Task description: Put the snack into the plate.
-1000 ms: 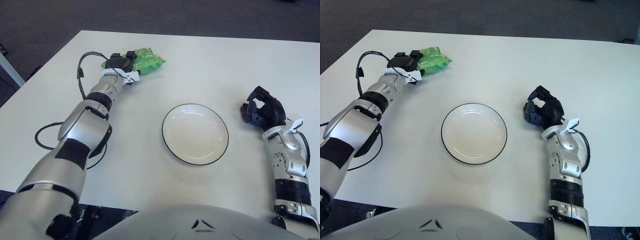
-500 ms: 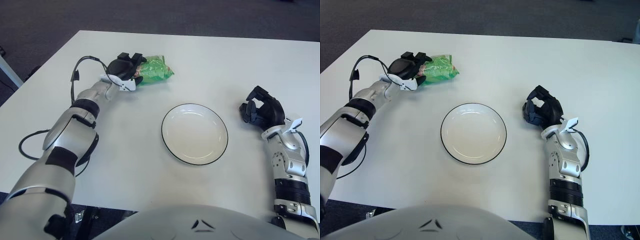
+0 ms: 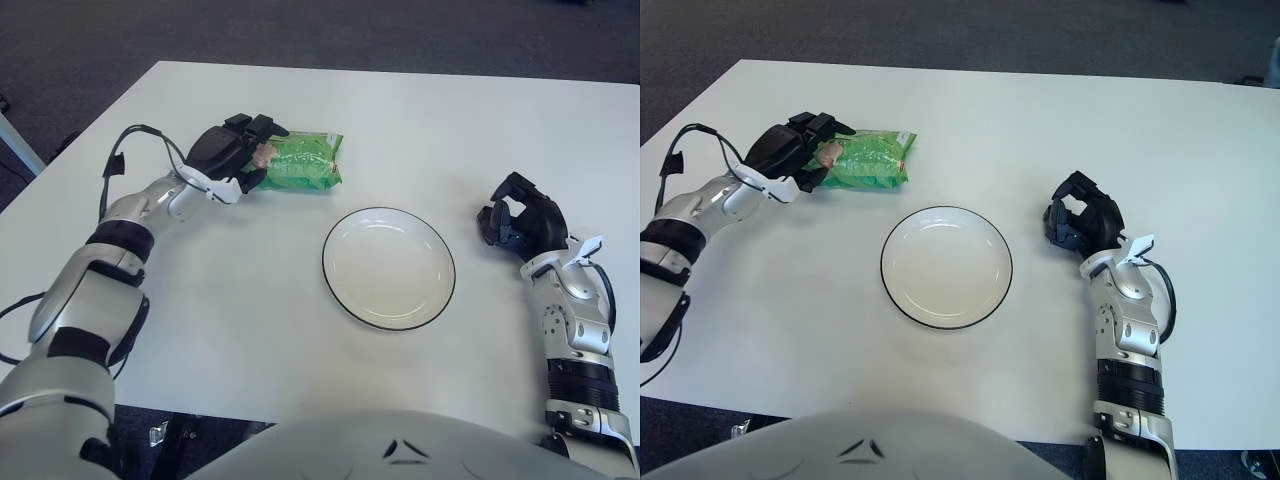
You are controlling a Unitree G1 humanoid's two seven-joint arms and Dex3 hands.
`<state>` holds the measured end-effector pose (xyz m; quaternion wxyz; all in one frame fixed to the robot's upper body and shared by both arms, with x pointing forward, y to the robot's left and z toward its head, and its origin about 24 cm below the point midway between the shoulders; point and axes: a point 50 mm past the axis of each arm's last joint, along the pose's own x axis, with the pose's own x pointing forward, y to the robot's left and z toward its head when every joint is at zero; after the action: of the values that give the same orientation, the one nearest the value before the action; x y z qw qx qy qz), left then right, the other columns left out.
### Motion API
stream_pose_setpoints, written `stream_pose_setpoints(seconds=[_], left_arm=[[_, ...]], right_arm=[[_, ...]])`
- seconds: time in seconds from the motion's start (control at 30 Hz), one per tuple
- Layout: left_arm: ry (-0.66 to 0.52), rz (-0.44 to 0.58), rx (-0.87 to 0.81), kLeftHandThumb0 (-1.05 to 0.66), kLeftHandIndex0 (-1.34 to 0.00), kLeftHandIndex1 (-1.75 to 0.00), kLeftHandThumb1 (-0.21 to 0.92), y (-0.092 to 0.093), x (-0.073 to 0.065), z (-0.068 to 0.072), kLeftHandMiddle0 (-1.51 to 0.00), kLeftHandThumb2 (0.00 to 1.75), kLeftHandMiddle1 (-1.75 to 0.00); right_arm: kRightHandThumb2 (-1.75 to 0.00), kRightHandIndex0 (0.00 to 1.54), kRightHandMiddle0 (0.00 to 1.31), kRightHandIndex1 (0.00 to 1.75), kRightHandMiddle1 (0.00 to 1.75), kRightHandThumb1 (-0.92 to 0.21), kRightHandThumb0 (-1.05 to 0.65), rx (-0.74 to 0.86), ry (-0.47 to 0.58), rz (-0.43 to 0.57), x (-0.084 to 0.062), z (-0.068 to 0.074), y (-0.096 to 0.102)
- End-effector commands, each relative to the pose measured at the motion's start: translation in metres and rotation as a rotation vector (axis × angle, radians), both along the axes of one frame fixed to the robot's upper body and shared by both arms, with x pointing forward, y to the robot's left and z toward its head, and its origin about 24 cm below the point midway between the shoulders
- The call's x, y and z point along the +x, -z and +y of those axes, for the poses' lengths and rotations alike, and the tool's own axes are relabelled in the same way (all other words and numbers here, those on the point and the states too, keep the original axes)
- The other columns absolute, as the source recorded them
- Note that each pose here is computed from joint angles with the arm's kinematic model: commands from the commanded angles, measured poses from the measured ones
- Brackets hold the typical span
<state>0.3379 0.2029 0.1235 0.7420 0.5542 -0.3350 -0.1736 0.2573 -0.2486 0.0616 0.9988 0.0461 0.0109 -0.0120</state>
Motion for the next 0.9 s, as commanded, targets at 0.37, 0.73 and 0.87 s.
stream_pose_setpoints(seconds=[0.37, 0.73, 0.87], left_arm=[[0.029, -0.06, 0.028, -0.92, -0.28, -1.2, 0.92, -0.013, -0.013, 0.007, -0.51, 1.21, -0.88], [0.024, -0.068, 0.052, -0.93, -0.21, -1.16, 0.92, -0.014, -0.01, -0.002, -0.43, 1.19, -0.81], [0.011, -0.078, 0.051, -0.92, -0.13, -1.15, 0.92, -0.015, -0.009, -0.005, -0.37, 1.16, -0.73]], right_arm=[[-1.26, 1.26, 0.58, 1.75, 1.75, -0.36, -0.47, 0.037, 0.005, 0.183, -0.012, 0.004, 0.035], [-1.26, 1.26, 0.58, 1.75, 1.75, -0.36, -0.47, 0.041, 0.003, 0.19, -0.012, 0.002, 0.036], [-1.26, 1.26, 0.58, 1.75, 1.75, -0.36, -0.47, 0.041, 0.002, 0.189, -0.012, 0.002, 0.036]])
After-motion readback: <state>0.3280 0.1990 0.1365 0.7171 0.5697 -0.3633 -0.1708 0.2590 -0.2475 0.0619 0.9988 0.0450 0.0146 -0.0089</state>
